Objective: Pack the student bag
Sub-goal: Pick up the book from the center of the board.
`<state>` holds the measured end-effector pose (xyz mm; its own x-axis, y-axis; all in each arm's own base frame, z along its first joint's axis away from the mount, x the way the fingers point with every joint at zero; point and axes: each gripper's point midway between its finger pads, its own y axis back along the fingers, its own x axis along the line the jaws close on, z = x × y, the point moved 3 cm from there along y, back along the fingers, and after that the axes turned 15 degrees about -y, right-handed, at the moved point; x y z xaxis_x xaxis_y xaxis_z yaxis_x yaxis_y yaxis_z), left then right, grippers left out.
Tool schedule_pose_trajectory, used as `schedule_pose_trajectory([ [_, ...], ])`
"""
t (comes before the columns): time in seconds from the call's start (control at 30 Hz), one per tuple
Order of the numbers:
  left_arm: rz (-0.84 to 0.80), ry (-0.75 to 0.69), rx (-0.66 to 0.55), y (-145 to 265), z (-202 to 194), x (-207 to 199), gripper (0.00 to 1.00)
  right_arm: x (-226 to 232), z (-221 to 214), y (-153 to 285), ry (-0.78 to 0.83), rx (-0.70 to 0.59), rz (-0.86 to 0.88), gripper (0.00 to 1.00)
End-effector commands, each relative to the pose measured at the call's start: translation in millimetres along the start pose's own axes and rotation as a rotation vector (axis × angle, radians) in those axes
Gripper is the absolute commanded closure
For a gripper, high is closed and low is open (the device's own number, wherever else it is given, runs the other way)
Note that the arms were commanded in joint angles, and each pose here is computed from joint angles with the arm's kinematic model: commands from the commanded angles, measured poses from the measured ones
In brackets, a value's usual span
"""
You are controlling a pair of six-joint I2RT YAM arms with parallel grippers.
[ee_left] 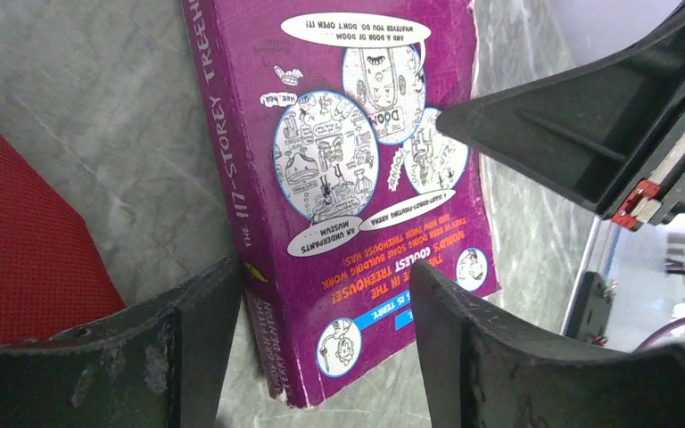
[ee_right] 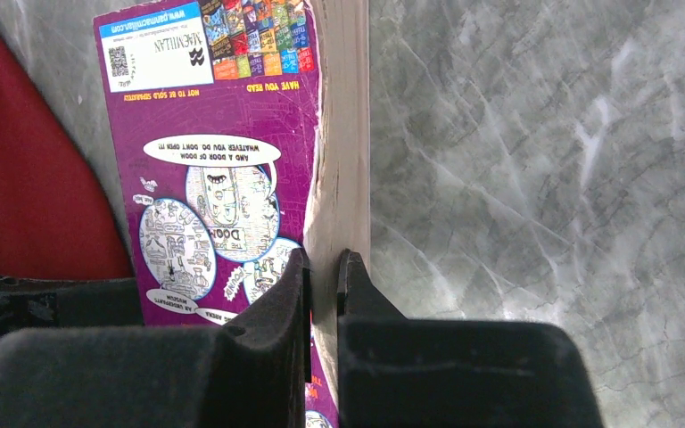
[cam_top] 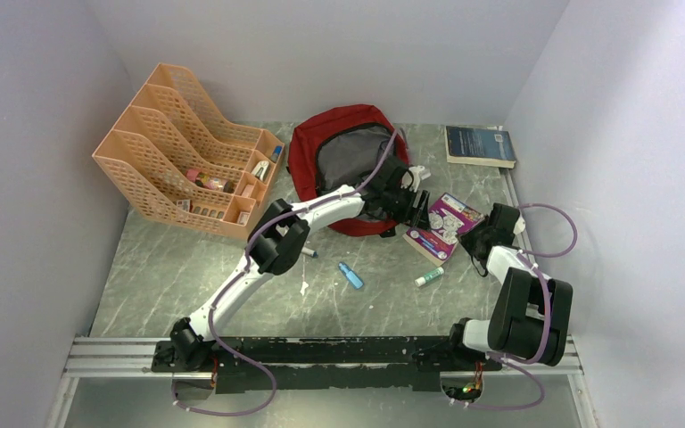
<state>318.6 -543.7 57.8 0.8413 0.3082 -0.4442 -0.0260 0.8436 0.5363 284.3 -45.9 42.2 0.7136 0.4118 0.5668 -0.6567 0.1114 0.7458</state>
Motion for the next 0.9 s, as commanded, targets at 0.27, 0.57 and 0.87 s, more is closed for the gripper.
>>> schedule_pose_trajectory([
  [0.27,-0.244,0.312,-0.041,-11.6,3.9,-73.5,0.21,-58.7,-54.7,1.3,-0.018,0.213,-0.205,1.00],
  [0.57,-0.311,0.416,-0.074,-16.5,7.1,-78.7,0.35,-57.7,-55.7,0.8,-0.021,0.220,-0.199,1.00],
  [0.87,-0.287,0.332,-0.105,-6.3,24.8,-75.9,0.66,-45.1,-47.4,6.6,-0.009,0.200,-0.161,0.85],
])
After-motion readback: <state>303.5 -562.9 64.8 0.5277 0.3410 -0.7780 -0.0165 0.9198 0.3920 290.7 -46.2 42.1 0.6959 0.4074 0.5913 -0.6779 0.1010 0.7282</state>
